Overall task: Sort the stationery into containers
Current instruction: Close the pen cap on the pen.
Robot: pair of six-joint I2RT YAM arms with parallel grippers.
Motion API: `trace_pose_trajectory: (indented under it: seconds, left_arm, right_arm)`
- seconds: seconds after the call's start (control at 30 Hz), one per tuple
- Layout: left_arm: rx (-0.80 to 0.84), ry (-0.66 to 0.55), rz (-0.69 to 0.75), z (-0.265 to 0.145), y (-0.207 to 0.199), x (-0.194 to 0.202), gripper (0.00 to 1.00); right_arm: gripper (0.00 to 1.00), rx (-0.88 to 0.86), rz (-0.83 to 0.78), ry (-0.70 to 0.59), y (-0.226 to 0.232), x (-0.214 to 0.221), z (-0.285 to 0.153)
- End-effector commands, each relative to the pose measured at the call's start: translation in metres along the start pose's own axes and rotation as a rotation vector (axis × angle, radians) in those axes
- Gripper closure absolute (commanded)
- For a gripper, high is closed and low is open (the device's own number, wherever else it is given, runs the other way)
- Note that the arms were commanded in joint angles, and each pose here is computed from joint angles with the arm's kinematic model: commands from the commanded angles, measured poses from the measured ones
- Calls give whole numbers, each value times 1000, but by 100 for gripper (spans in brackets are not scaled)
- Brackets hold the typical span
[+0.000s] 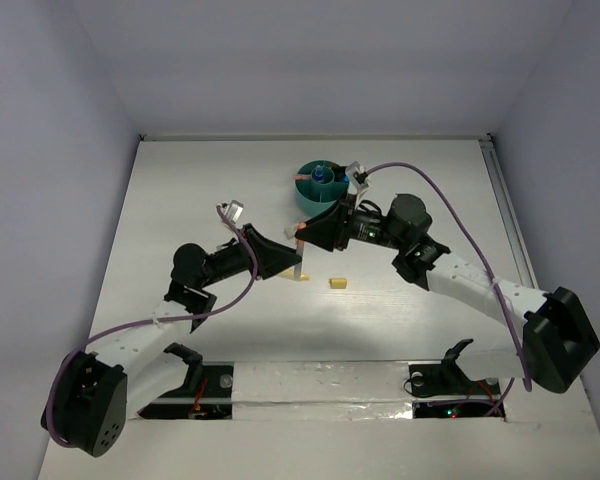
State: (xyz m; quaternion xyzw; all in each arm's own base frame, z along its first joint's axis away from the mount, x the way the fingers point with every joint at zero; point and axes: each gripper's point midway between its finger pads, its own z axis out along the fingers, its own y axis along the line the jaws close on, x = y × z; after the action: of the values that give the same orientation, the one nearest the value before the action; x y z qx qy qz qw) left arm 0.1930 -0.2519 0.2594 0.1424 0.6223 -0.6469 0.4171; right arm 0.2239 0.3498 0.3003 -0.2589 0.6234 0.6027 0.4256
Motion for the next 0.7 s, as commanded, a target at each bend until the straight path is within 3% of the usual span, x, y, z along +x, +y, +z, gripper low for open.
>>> trace_pose_trajectory:
  seconds: [0.0,0.17,0.23,0.27,0.4,0.5,0.67]
  left_arm:
    - [143,-339,211,-1,-58,-84,100]
    - [103,-330,205,-5,-50,-76,100]
    - [80,-307,193,-7,-42,-67,82]
    - [73,-301,192,-10,-41,-62,64]
    - [-23,-276,197,-18,-22,-48,33]
    - [-101,-283,219,-28,-10,-43,16]
    - [-234,-334,249,-44,9,-44,9]
  right_arm:
    - [100,-21,144,307,10,94,-11]
    - [100,156,114,129,-14,47,6]
    - [100,222,113,62,-27,29,8]
    - [100,262,122,4,-34,13,10]
    - [100,323,135,-130,-50,-26,10]
    - [100,405,116,-209,-71,-51,4]
    - [100,492,14,-278,-94,-81,0]
